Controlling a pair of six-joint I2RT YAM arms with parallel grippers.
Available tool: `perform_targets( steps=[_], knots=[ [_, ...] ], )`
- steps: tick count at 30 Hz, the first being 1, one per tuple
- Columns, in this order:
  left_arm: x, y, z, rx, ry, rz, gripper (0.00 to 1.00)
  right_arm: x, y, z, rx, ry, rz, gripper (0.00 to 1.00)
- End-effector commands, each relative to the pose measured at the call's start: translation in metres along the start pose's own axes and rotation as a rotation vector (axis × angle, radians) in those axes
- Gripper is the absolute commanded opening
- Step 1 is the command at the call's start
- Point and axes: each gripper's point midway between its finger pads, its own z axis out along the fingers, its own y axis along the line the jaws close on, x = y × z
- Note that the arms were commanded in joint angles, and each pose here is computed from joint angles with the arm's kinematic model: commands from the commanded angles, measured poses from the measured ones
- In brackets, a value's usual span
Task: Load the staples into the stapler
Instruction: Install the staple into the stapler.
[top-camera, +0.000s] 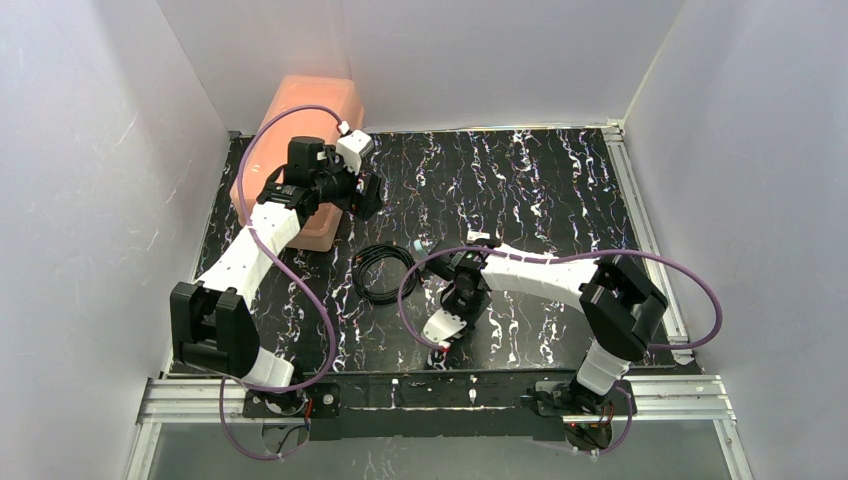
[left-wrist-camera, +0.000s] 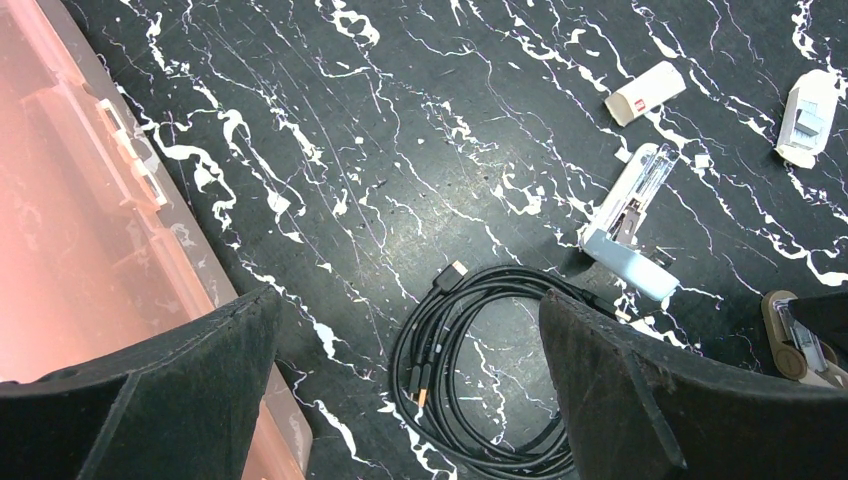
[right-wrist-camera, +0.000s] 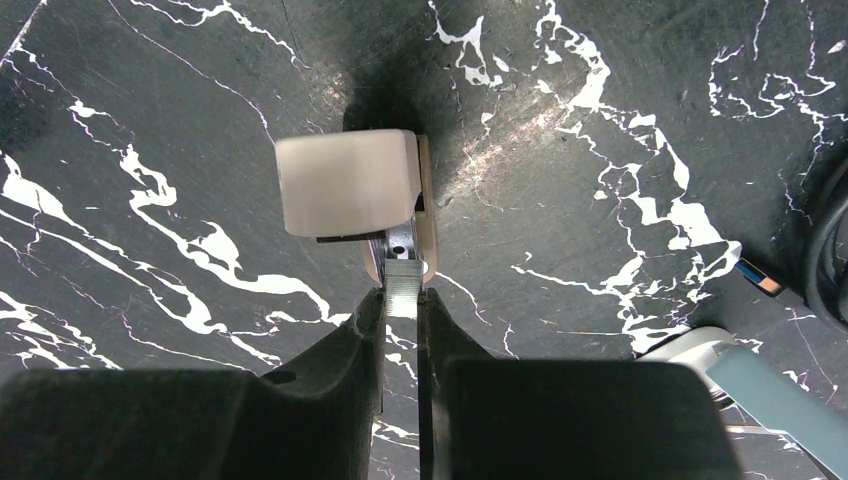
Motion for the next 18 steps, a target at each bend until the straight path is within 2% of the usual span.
perform_targets(
  steps=[1, 18],
  knots=[
    [-0.009, -0.002, -0.008, 0.007, -0.034, 0.004, 0.98, -0.001, 0.003, 0.0, -0.007, 0.005, -0.006, 0.1],
    [-0.011, -0.003, -0.009, 0.013, -0.045, 0.001, 0.99, -0.007, 0.009, -0.013, 0.005, -0.01, 0.11, 0.1]
  ],
)
